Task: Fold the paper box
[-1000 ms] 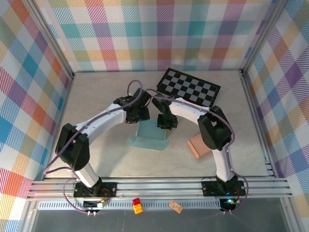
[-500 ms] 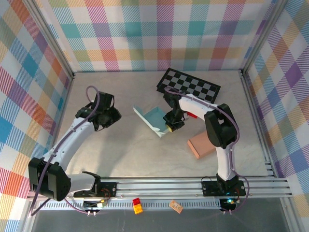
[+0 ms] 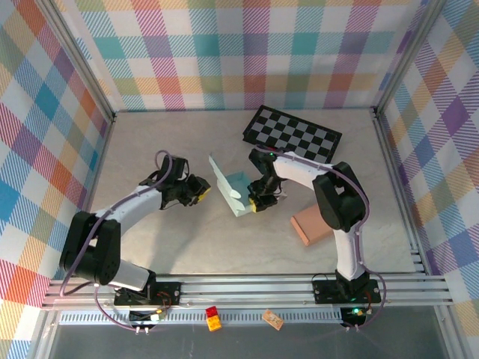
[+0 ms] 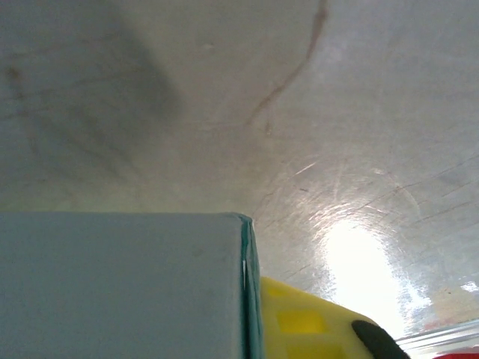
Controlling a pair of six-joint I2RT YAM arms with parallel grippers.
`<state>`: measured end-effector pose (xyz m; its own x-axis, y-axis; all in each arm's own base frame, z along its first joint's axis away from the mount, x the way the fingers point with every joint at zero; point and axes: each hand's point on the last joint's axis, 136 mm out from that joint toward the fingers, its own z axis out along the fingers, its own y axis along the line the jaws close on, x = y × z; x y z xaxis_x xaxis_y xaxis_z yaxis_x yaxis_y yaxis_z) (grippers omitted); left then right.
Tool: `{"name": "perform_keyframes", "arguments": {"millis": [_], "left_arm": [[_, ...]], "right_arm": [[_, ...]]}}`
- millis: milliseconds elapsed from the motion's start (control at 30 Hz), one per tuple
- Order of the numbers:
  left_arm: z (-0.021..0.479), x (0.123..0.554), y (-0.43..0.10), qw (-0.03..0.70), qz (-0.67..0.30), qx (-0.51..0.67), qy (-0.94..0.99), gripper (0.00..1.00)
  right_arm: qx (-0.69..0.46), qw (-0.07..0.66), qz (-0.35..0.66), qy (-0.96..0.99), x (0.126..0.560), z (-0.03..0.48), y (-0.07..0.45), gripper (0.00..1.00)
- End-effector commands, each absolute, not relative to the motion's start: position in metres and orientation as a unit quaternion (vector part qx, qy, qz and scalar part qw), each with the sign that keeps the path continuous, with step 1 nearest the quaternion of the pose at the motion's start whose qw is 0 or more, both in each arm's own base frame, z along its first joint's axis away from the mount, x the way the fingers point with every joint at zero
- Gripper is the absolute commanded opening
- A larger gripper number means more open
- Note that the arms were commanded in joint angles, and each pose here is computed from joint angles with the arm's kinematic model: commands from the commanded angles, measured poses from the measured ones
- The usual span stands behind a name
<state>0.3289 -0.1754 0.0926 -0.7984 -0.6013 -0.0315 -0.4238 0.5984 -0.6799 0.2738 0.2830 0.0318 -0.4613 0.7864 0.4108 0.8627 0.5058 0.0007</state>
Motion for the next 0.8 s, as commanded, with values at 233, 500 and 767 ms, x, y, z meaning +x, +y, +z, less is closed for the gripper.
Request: {"name": "perform_keyframes", "arguments": {"millis": [233,500,767], "left_arm": [[0.117,0.349,-0.206,0.142,-0.386,-0.271,0.871,0.28],[0.111,0.348,-0.204,0.142,-0.381,-0.277,0.87,0.27],[0.111,0.349,-0.206,0.14,-0.382,-0.275,0.871,0.27]], "right_arm": [[-0.472,0.186,-0.151,-0.849,0.271,0.065,0.293,0.51],[-0.396,0.072,-0.203,-0.893,0.296,0.129,0.282,0.71],[0.065,-0.124,-0.362,-0.922,0.326,0.228,0.326,0.67]]}}
